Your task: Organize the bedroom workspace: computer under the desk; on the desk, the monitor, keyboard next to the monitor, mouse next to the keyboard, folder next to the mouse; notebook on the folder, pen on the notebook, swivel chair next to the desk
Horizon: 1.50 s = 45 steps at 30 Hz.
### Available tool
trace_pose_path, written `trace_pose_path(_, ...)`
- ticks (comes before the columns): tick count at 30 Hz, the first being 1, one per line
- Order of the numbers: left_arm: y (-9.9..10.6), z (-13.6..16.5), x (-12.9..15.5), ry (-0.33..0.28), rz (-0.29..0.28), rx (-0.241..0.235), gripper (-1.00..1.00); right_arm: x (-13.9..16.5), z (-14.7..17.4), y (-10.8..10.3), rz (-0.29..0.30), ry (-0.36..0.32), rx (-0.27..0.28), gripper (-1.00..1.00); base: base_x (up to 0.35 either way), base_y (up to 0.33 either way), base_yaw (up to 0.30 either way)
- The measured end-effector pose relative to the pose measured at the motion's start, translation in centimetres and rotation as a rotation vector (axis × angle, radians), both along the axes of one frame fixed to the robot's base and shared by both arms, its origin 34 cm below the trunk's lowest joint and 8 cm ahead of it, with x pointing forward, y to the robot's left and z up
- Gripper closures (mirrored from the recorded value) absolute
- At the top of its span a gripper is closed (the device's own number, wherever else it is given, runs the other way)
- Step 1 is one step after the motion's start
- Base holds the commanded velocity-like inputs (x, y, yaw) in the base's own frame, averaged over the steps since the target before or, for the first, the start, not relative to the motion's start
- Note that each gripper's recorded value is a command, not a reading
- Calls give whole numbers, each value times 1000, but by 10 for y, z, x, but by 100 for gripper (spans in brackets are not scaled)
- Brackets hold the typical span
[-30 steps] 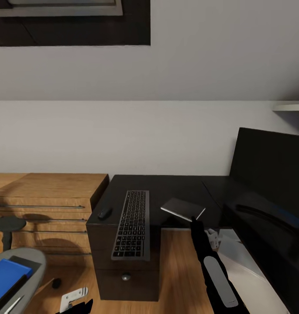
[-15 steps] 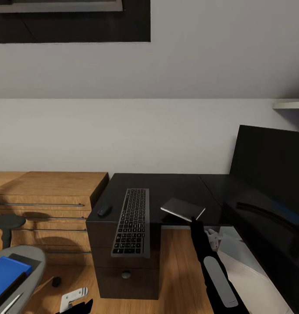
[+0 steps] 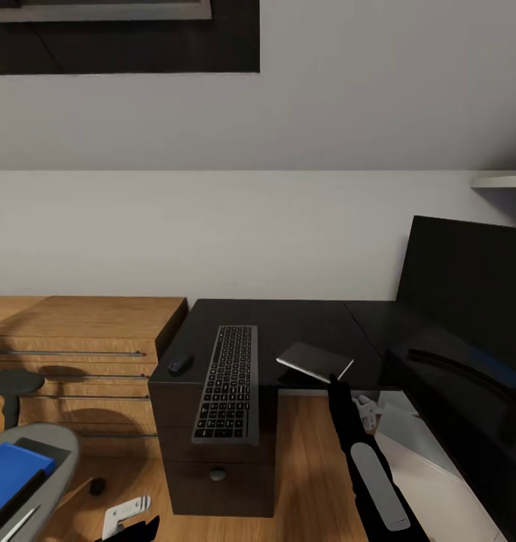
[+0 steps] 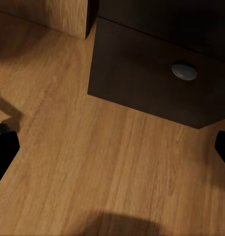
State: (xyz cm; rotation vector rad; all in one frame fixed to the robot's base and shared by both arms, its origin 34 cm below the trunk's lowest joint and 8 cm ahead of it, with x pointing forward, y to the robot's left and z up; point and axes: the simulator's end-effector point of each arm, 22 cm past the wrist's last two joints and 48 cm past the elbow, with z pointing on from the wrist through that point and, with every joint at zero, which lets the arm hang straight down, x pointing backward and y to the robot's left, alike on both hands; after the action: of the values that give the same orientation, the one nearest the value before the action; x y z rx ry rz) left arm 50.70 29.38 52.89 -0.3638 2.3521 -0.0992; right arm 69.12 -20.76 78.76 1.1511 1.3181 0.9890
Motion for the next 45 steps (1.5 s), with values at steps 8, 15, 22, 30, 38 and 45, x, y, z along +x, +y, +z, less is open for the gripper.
trace_pose_path(8, 1, 0, 0, 1, 1, 2, -100, 0, 0, 3, 3, 1, 2, 100, 0, 0, 0)
trace_pose_path(15, 2, -1, -1, 4, 5, 4, -100, 0, -1, 3, 1, 3, 32, 100, 0, 0, 0)
trace_pose_path(22, 4, -1, -1, 3, 7, 7, -100, -1, -7, 4, -1, 15, 43, 100, 0, 0, 0)
trace_pose_path(30, 4, 0, 0, 1, 9, 7, -100, -6, -33, -5, -87, 58, 17, 100, 0, 0, 0)
trace_pose_path(38, 9, 0, -1, -2, 23, 3, -100, -7, -32, 6, -73, 55, 7, 100, 0, 0, 0)
trace_pose_path(45, 9, 1, 0, -3, 22, 1, -100, -7, -32, 6, -72, 54, 6, 100, 45, 63, 0)
